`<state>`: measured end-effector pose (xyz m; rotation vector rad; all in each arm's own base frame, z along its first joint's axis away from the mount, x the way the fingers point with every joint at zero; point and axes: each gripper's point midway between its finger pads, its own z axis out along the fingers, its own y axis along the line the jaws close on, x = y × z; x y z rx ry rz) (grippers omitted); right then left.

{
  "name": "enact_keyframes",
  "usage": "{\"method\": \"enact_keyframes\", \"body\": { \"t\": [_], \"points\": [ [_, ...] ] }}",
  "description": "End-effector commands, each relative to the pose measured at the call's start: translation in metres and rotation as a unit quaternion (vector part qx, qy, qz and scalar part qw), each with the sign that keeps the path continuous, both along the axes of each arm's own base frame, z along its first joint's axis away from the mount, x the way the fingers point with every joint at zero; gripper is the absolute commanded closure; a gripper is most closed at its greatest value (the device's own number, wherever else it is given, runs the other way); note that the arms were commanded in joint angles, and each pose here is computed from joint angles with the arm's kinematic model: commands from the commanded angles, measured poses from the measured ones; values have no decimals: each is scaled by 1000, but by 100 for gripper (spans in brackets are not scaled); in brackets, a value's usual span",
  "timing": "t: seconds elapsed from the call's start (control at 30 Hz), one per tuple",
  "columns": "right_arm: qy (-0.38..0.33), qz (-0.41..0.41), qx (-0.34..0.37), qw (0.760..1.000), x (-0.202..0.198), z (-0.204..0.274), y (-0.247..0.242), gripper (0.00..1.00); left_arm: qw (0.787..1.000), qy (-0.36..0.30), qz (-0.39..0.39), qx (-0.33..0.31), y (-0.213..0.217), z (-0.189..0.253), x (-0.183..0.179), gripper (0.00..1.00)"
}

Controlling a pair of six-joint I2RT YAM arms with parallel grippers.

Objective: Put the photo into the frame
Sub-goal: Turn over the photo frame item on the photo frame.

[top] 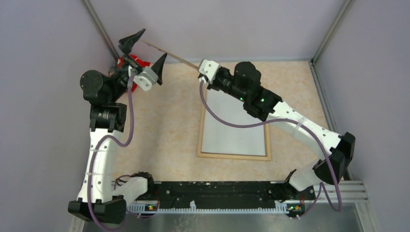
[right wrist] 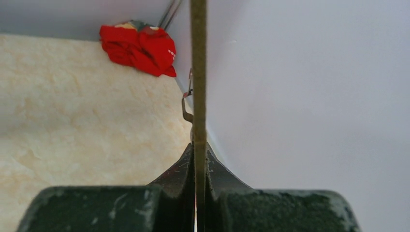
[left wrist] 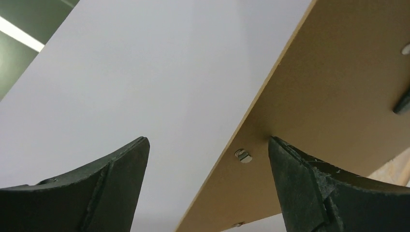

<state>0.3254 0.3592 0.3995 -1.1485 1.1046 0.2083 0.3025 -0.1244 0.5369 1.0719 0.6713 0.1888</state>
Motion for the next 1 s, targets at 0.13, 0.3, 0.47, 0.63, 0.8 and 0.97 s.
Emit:
{"method": "enact_keyframes", "body": {
  "t": [0.13,0.3,0.47,0.63,0.8,0.97],
  "points": [
    [104,-35,187,976,21,99,-24,100,986,33,31,-157,27,68,15,2],
    [198,-43,214,956,27,101,-45,100,976,98,56,-188,35,55,35,2],
    [277,-47,217,935,21,87,-58,100,968,109,57,-221,39,54,40,2],
    [416,-83,246,872,23,62,-91,100,945,269,34,-181,18,-5,62,2],
    [539,-92,298,782,29,15,-135,100,877,460,50,-132,9,-97,84,2],
    [616,-89,350,700,27,-34,-167,100,803,580,70,-117,8,-183,85,1]
  ]
}}
